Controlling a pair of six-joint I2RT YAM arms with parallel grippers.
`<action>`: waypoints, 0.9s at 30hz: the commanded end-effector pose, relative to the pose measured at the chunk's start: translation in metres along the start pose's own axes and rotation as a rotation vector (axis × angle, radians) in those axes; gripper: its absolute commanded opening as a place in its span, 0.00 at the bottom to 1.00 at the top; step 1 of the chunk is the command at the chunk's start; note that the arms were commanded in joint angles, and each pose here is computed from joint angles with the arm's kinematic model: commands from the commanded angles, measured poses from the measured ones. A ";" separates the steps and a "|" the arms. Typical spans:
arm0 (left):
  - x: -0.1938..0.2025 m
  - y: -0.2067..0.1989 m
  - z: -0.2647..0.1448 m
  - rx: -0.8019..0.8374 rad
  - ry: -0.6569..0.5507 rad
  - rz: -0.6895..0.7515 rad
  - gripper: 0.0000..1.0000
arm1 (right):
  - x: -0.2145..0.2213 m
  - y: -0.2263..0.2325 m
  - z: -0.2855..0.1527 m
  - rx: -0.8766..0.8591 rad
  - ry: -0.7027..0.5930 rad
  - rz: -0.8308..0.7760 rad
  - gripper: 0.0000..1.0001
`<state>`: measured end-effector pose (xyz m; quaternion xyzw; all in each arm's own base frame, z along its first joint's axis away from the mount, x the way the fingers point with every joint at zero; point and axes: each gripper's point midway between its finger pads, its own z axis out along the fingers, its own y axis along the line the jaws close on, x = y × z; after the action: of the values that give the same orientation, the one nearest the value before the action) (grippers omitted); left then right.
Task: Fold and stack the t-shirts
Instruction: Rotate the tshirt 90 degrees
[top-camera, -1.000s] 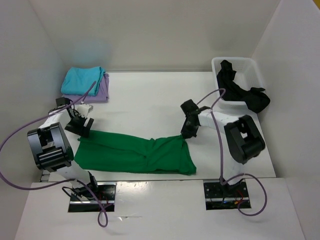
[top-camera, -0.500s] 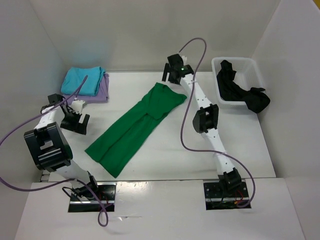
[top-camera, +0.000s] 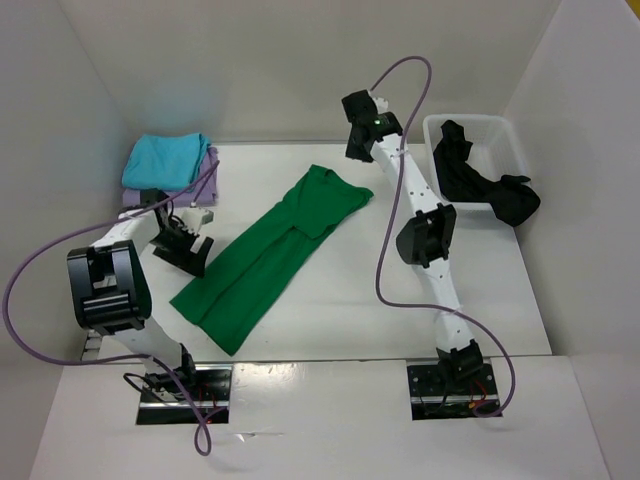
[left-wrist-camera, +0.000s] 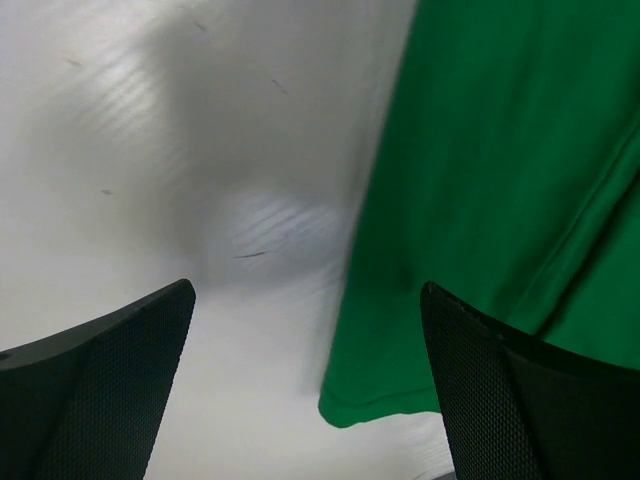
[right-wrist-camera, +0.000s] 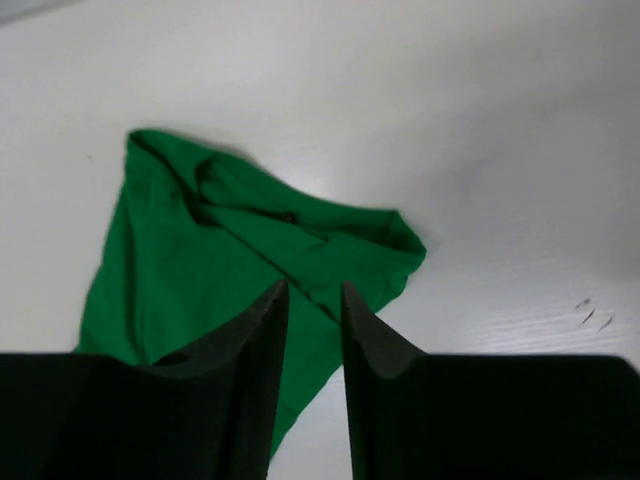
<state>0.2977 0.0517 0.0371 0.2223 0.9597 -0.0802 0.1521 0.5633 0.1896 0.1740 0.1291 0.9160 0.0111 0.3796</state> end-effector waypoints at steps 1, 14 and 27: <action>0.008 -0.006 0.008 0.015 0.037 -0.001 1.00 | 0.044 -0.009 0.014 0.053 0.139 -0.017 0.31; 0.010 -0.016 0.011 0.090 0.018 -0.044 1.00 | 0.041 0.005 -0.160 -0.200 -0.067 -0.109 0.72; -0.020 -0.006 0.008 0.067 -0.057 -0.082 1.00 | 0.097 -0.034 -0.017 -0.136 -0.017 0.116 0.91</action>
<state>0.3013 0.0401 0.0286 0.1929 0.9627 -0.1171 0.1490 0.4549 0.1795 0.1348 0.1166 0.9134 0.0604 0.3853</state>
